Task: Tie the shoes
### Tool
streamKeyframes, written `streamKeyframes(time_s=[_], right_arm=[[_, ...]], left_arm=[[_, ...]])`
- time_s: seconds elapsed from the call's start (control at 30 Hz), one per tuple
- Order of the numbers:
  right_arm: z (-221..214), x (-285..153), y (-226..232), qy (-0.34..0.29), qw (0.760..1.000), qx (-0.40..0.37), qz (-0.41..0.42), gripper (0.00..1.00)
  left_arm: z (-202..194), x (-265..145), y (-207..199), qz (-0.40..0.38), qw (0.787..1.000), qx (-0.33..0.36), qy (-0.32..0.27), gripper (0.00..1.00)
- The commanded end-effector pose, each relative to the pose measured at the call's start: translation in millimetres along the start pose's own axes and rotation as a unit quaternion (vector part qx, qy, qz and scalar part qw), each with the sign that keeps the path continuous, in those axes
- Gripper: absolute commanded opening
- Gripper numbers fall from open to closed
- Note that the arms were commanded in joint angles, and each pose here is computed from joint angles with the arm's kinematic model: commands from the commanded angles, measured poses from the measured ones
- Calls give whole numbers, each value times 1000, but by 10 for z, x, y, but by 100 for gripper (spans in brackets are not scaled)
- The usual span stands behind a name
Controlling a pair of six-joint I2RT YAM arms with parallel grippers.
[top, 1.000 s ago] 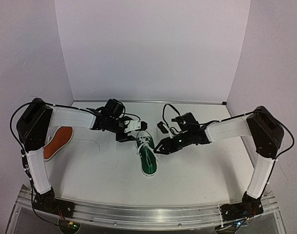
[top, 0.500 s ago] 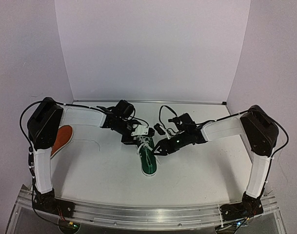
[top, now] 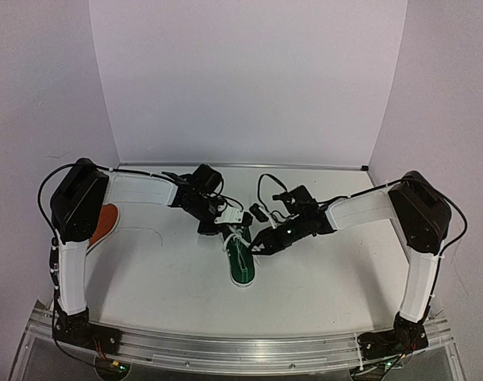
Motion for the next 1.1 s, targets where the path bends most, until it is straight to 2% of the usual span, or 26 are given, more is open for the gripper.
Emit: streamKeyframes(time_s=[0.0,0.23,0.3,0.63,1.07], right_arm=[[19,6,-4,-1,1000,-8,-3,30],[28,-90,39,-9,1000,-13,-11,6],[-18,-100,16,-3,1000,-9,-18,1],[-125,-135,-159,12,997,17,-72,0],[-377,-189,-222,44,994,43,-86,0]], left_arm=[[93,-83,107,13,1000,6,-7,12],[8,-89,106,17,1000,-2,13,1],[-14,-110,126,23,1000,-7,16,0],[-250,-322,290,73,996,-40,43,0],[-533,-419,411,116,989,-55,79,0]])
Point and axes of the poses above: each gripper's point midway between its finger pads, its own x axis out along the fingers, its own y axis along the line the jaws close on, z = x × y, the point moved 1 cm from there along -x, back along the fingers, and after that the axes turned 10 degrees about x, right-handed, at the moved point
